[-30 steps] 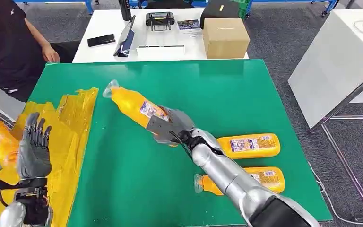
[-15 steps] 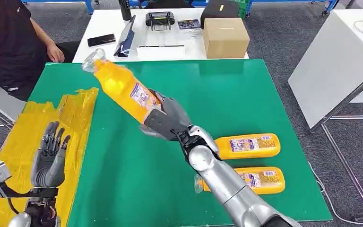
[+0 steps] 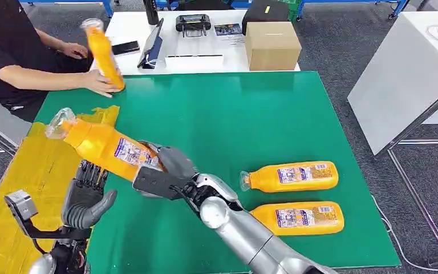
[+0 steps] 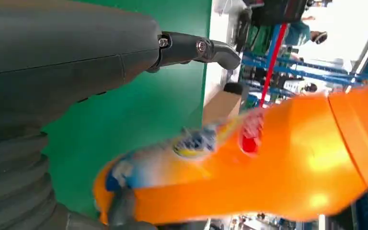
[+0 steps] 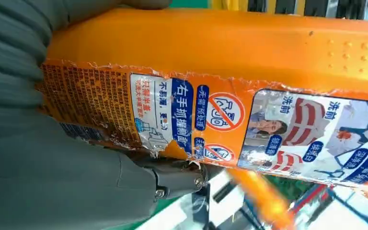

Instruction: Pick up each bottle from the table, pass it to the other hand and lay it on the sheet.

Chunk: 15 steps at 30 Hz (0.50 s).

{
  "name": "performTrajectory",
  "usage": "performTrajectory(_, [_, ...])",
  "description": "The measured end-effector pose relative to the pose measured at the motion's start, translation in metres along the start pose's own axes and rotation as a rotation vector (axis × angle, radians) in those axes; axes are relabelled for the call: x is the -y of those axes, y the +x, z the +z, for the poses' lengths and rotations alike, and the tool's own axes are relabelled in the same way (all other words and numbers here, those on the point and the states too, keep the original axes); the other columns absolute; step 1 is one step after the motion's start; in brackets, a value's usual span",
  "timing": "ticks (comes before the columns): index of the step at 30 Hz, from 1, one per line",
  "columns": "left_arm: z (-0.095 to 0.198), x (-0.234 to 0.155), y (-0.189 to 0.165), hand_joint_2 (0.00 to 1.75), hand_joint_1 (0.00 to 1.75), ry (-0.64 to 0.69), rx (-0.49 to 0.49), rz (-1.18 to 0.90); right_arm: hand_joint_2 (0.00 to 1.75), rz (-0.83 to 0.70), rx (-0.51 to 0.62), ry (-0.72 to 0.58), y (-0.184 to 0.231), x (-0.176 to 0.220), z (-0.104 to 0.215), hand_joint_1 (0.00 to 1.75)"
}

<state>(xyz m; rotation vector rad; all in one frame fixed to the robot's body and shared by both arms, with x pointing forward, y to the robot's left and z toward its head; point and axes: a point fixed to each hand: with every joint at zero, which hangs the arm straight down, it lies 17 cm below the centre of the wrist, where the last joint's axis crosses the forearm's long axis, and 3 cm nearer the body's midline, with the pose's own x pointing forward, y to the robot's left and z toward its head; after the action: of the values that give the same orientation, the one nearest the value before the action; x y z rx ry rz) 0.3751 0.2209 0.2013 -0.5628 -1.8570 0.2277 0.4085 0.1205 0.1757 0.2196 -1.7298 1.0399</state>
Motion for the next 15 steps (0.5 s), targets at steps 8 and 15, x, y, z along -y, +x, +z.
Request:
performTrajectory(8, [0.000,0.004,0.000,1.75,0.00,-0.006,0.003,0.017,1.75,0.041,0.009,0.117,0.007,-0.048,0.001,1.75])
performTrajectory(15, [0.004,0.001,0.001,1.75,0.00,0.004,0.001,0.067,1.75,0.068,0.018,0.202,0.007,-0.086,0.009,1.75])
